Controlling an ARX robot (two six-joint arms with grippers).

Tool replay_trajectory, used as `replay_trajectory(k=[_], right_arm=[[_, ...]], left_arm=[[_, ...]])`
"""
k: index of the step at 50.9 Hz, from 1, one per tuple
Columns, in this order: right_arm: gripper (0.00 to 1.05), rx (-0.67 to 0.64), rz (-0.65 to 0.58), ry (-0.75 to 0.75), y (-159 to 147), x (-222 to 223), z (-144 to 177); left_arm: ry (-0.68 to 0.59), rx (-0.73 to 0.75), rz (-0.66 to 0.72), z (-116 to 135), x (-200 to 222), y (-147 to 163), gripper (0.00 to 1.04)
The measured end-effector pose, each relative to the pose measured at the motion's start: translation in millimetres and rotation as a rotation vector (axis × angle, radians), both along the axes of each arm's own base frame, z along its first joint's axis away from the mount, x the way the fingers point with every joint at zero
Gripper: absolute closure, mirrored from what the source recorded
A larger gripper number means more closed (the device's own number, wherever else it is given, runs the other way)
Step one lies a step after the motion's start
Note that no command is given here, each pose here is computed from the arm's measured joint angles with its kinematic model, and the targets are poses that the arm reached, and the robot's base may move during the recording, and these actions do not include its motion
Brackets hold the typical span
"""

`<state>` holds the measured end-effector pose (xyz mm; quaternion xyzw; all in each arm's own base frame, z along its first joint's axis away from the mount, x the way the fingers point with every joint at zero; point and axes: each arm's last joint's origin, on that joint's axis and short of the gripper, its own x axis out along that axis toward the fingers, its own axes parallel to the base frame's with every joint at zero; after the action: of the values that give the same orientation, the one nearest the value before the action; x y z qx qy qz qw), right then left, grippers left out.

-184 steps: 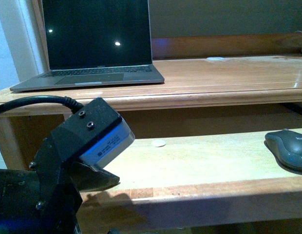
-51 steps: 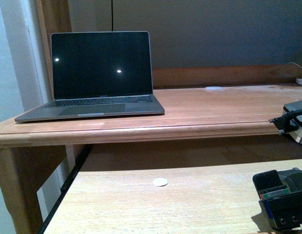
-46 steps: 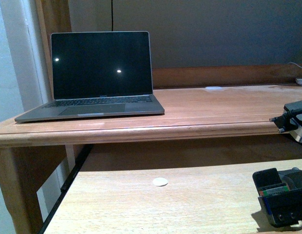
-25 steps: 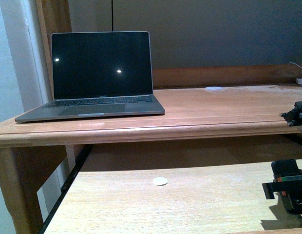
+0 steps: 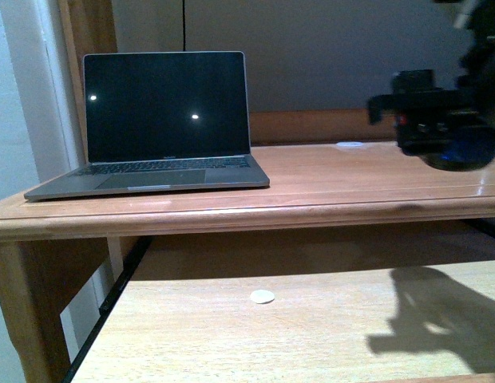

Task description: Place mouse

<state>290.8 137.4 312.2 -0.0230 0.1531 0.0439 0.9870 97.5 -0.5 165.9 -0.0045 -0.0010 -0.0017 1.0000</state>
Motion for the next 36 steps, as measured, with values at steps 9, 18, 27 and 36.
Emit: replay_trajectory(k=[9,18,27,36], right_arm=[[0.47,-0.023,-0.009,-0.011,38.0,42.6,1.4],[0.47,-0.052,-0.037,0.005,65.4,78.4,-9.1],[0.47,-0.075,-0.048,0.021,86.9,101.9,-26.8],[0.48,-0.092,-0.07,0.031,94.4,112.7,-38.8]], left_arm=[[0.0,0.0,0.0,0.0,0.0,0.0,0.08],[0.0,0.0,0.0,0.0,0.0,0.0,0.08],[0.0,0.0,0.0,0.0,0.0,0.0,0.08],[0.0,0.0,0.0,0.0,0.0,0.0,0.08]])
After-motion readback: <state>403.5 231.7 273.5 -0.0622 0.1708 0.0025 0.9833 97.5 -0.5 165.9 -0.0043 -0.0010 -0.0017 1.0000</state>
